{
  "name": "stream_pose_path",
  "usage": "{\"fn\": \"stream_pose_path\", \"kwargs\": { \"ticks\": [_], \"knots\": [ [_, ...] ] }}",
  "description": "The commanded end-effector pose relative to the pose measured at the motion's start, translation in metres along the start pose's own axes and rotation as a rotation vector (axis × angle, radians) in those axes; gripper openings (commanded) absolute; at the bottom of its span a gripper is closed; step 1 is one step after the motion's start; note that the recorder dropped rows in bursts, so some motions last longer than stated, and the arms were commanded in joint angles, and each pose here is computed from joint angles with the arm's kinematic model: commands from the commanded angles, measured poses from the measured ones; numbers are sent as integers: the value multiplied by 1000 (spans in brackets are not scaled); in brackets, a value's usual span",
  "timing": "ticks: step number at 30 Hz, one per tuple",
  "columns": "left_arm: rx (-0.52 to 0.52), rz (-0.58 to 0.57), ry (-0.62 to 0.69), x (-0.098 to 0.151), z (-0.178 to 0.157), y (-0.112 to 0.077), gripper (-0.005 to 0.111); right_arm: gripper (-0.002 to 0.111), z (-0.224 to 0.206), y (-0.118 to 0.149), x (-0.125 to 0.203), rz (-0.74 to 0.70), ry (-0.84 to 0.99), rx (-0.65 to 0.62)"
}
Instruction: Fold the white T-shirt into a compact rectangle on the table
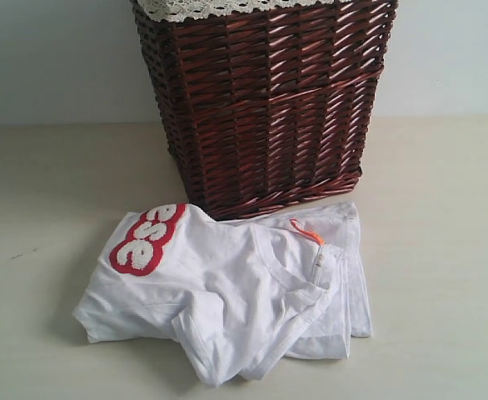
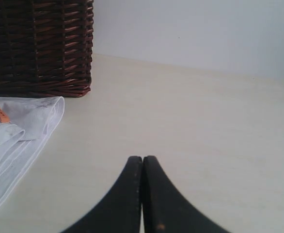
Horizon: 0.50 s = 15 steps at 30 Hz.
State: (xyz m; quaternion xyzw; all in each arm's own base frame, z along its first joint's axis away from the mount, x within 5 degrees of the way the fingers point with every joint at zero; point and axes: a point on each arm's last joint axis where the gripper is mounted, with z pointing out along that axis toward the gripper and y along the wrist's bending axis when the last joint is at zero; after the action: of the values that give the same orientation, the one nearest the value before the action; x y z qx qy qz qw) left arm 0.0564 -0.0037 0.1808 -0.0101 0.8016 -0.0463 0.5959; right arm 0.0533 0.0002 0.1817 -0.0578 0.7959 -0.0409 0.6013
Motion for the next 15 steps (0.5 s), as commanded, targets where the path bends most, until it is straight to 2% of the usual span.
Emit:
{"fn": "stream_pose_path", "kwargs": {
  "ticks": [1,15],
  "knots": [
    [1,-8,-14,-1,0,0,0,0,0,0,1,8,0,5],
    [1,-8,-19,-2,0,0,0,0,0,0,1,8,0,5]
  ]
}}
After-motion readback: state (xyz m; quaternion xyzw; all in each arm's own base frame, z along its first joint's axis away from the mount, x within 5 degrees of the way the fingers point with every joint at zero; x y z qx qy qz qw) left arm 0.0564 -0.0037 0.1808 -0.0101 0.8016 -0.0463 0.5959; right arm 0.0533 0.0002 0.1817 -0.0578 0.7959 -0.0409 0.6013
